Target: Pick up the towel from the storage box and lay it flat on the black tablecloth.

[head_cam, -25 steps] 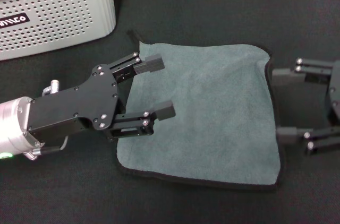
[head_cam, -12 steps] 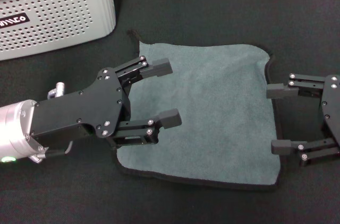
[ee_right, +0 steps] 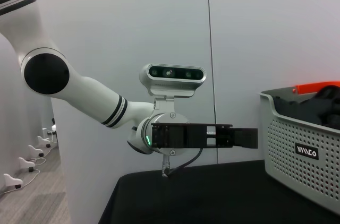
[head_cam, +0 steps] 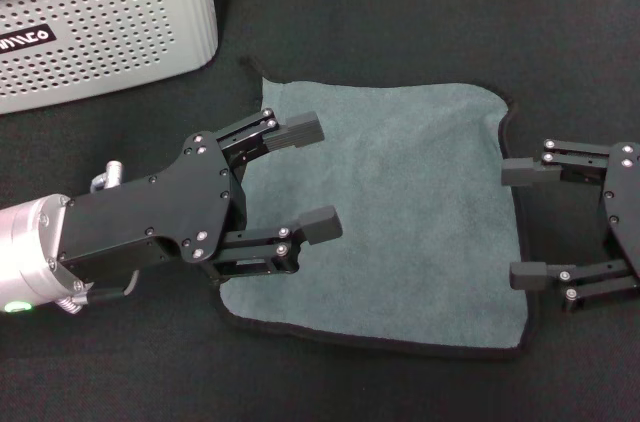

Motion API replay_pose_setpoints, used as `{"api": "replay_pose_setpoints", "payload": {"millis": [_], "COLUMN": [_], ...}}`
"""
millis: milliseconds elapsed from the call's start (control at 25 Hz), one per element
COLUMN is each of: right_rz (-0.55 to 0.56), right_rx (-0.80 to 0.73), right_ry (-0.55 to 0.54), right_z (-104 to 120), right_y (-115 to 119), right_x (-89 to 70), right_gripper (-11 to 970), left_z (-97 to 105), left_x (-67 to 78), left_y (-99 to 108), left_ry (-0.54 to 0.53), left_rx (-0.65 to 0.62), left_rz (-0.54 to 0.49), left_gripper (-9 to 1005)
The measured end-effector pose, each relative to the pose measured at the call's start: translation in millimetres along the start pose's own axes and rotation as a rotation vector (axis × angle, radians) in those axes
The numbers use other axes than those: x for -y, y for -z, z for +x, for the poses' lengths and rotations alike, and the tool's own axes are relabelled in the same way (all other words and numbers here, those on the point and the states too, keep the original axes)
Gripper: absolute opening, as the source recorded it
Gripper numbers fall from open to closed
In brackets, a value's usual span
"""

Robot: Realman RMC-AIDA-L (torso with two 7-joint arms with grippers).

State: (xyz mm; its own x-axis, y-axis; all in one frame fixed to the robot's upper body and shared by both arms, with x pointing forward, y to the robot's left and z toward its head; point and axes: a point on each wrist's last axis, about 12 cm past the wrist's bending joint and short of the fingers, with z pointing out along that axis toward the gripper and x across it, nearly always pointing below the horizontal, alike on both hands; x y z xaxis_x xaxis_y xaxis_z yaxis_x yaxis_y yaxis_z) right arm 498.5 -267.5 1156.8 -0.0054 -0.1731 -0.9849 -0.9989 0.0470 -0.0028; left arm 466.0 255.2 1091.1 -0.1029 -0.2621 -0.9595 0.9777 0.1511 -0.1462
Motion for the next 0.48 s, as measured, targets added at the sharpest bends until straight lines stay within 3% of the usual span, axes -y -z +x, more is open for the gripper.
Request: {"api": "replay_pose_setpoints", "payload": {"millis": [480], "right_rz": [0.003], "right_rx": [0.001], "right_ry": [-0.003], "right_z": [1.4], "right_y": [0.3], "right_x": [0.2], "right_gripper": [872], "left_z": [0.0], "left_x": [0.0], "left_y": [-0.2], "left_ry": [0.000], "left_rx": [0.001], "left_rz": [0.000], "left_gripper": [879]}}
